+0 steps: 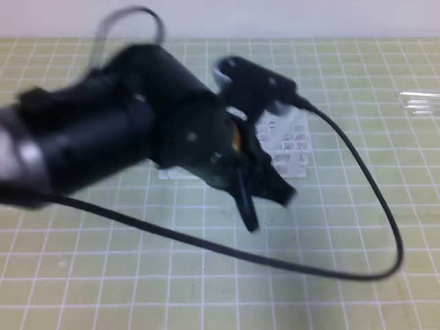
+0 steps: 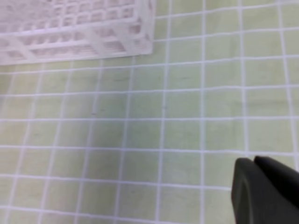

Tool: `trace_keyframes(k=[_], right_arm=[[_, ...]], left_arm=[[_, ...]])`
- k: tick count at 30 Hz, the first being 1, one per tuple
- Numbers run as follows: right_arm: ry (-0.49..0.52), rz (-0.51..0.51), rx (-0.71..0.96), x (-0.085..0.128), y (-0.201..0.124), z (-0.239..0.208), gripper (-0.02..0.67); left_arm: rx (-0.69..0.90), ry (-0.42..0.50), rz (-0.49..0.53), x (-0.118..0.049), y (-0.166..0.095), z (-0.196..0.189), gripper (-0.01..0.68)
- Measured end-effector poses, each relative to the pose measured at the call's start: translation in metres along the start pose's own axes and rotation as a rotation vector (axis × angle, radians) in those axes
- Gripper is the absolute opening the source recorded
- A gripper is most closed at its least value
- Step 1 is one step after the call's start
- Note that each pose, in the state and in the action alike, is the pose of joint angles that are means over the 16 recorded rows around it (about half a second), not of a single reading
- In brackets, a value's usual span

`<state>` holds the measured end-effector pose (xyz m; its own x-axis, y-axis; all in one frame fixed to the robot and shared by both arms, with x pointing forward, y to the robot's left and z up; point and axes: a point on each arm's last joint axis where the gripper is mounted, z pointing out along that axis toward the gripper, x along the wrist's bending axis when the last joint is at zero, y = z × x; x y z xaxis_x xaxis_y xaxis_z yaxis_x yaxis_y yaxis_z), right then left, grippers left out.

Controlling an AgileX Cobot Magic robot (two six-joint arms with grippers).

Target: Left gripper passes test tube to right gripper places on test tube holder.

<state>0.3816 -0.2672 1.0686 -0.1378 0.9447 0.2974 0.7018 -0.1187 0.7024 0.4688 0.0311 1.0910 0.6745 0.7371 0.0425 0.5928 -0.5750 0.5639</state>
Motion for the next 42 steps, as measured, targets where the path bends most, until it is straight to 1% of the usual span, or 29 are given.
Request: trace_keyframes(k=[4,7,14,23,27,30,36,37,39,42], right_arm=[[0.027,-0.009,-0.014,0.003,0.002,-0.001,-0.016],[0.047,-0.018,-0.031,0.006,0.006,-0.003,-0.016],[0.073,-0.032,-0.087,0.011,0.018,-0.010,-0.016],[0.083,-0.039,-0.116,0.014,0.033,-0.012,-0.016],[0.106,-0.044,-0.109,0.017,0.040,-0.009,-0.016],[0.133,-0.055,-0.099,0.021,0.047,-0.005,-0.016],[0.218,-0.110,-0.091,0.041,0.065,0.006,-0.016],[0.234,-0.124,-0.090,0.046,0.069,0.009,-0.016],[0.266,-0.156,-0.087,0.056,0.075,0.013,-0.016],[0.308,-0.211,-0.080,0.075,0.084,0.021,-0.016]], left_arm=[[-0.100,0.007,-0.022,0.013,0.001,-0.023,0.066],[-0.162,0.013,-0.039,0.022,-0.002,-0.037,0.066],[-0.310,0.010,-0.061,0.035,-0.023,-0.063,0.054],[-0.497,-0.030,-0.086,0.037,-0.067,-0.081,0.041],[-0.564,-0.055,-0.100,0.036,-0.089,-0.083,0.060],[-0.614,-0.074,-0.109,0.035,-0.105,-0.083,0.047],[-0.678,-0.104,-0.121,0.034,-0.130,-0.077,0.054],[-0.682,-0.106,-0.123,0.034,-0.133,-0.076,0.060],[-0.696,-0.108,-0.131,0.035,-0.139,-0.074,0.047],[-0.706,-0.104,-0.147,0.037,-0.144,-0.070,0.047]])
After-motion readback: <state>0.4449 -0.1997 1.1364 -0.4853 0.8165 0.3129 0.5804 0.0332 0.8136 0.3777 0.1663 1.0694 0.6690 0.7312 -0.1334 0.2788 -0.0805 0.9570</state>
